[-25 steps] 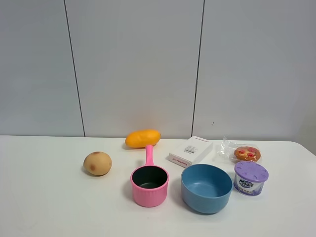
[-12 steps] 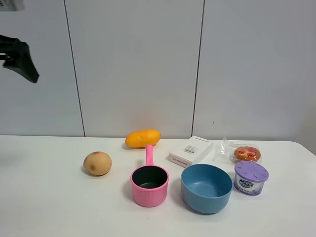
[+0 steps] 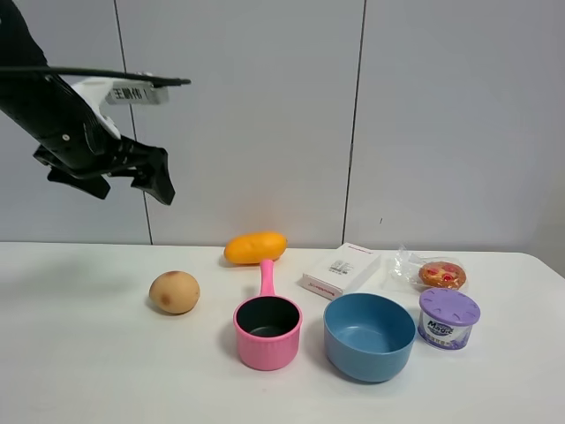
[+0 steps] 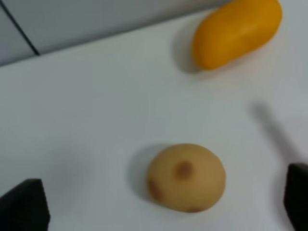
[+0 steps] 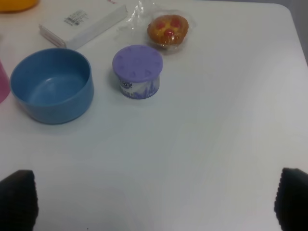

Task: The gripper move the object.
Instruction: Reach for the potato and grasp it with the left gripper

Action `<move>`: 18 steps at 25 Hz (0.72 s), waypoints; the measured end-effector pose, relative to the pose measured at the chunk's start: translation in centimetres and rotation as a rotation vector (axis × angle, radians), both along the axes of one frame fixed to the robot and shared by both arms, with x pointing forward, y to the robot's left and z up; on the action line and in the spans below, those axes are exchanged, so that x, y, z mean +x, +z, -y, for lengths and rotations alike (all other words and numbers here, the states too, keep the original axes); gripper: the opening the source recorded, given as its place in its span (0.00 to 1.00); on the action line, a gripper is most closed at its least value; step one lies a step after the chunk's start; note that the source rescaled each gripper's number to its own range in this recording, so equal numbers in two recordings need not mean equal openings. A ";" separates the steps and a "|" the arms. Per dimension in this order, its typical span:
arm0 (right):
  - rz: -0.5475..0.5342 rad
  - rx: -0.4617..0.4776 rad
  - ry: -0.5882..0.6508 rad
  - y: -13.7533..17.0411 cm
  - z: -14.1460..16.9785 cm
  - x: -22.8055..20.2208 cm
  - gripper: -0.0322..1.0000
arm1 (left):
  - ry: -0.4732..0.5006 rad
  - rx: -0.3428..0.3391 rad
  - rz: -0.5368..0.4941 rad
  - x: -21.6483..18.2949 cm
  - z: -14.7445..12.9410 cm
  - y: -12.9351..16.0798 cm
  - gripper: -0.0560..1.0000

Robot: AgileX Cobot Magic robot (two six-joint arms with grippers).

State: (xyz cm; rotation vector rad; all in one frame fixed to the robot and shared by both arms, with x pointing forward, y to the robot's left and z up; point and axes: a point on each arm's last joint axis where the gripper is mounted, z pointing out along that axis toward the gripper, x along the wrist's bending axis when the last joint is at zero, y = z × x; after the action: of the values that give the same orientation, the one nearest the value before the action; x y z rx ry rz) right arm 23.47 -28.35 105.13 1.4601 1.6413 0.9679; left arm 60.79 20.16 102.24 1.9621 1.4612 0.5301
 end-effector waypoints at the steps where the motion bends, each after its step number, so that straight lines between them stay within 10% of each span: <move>1: 0.000 0.000 0.000 0.0 0.0 0.0 1.00 | -0.011 0.006 -0.011 0.2 0.5 -0.8 1.00; 18: 0.000 0.000 0.000 0.0 0.0 0.0 1.00 | -0.091 0.152 -0.099 3.2 2.3 -13.6 1.00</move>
State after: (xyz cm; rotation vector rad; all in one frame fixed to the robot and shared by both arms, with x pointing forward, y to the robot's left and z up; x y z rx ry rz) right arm 23.47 -28.35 105.13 1.4601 1.6413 0.9679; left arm 64.03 17.83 88.62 2.1903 1.4186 0.5234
